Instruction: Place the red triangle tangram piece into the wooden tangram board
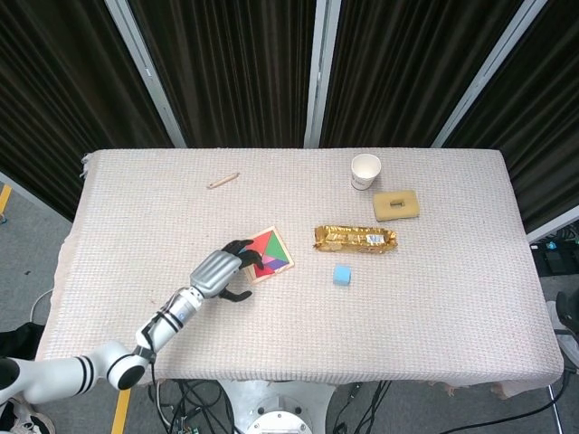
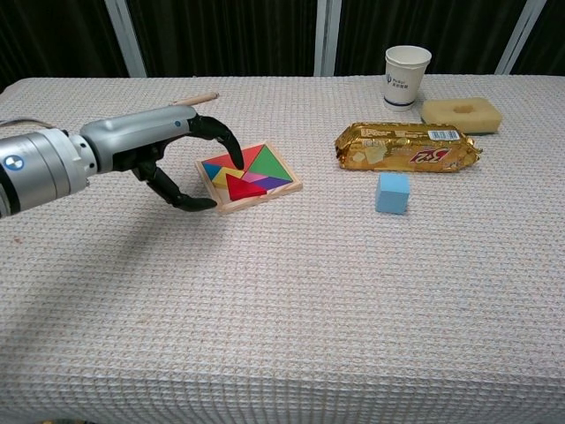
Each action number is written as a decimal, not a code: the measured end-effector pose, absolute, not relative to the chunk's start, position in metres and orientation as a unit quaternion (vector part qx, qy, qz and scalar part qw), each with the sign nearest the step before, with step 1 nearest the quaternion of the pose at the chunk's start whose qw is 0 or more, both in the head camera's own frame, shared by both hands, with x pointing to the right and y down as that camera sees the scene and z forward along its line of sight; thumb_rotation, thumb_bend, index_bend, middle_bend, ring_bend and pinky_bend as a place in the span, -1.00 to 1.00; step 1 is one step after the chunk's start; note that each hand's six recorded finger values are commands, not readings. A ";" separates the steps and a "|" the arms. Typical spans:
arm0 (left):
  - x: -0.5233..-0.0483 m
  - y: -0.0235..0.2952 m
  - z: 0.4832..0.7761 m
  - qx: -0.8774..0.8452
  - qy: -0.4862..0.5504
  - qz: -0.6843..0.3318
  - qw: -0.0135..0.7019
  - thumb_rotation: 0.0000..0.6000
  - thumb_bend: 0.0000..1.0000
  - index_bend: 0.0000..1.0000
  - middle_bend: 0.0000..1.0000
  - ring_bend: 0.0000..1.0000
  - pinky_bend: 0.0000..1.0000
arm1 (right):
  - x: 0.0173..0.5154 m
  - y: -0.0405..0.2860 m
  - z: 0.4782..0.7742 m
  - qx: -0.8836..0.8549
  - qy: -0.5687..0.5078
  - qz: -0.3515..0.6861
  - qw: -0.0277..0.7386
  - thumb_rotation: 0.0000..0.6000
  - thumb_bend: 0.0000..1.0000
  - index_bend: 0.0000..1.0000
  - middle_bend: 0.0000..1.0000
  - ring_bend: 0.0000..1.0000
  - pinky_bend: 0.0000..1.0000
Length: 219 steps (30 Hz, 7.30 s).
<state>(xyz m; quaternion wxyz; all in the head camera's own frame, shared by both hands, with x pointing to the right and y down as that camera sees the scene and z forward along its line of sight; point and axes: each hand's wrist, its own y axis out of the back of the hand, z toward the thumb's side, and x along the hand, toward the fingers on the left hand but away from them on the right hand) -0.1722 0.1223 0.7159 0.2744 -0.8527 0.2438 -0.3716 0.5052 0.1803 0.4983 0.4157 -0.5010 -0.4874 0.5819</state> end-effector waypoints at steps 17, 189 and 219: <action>-0.169 0.127 0.729 -0.854 0.214 -0.381 0.281 1.00 -0.48 -0.54 -0.64 -1.00 -0.82 | 0.507 0.182 0.501 -0.502 -0.487 0.585 0.411 1.00 -0.31 -1.00 -1.00 -1.00 -1.00; -0.164 0.108 0.742 -0.820 0.209 -0.401 0.350 1.00 -0.48 -0.21 -0.84 -1.00 -0.82 | 0.509 0.184 0.507 -0.498 -0.487 0.592 0.405 1.00 -0.30 -1.00 -1.00 -1.00 -1.00; -0.162 0.106 0.746 -0.818 0.207 -0.404 0.354 1.00 -0.48 -0.08 -0.84 -1.00 -0.82 | 0.511 0.186 0.510 -0.499 -0.485 0.595 0.402 1.00 -0.30 -1.00 -1.00 -1.00 -1.00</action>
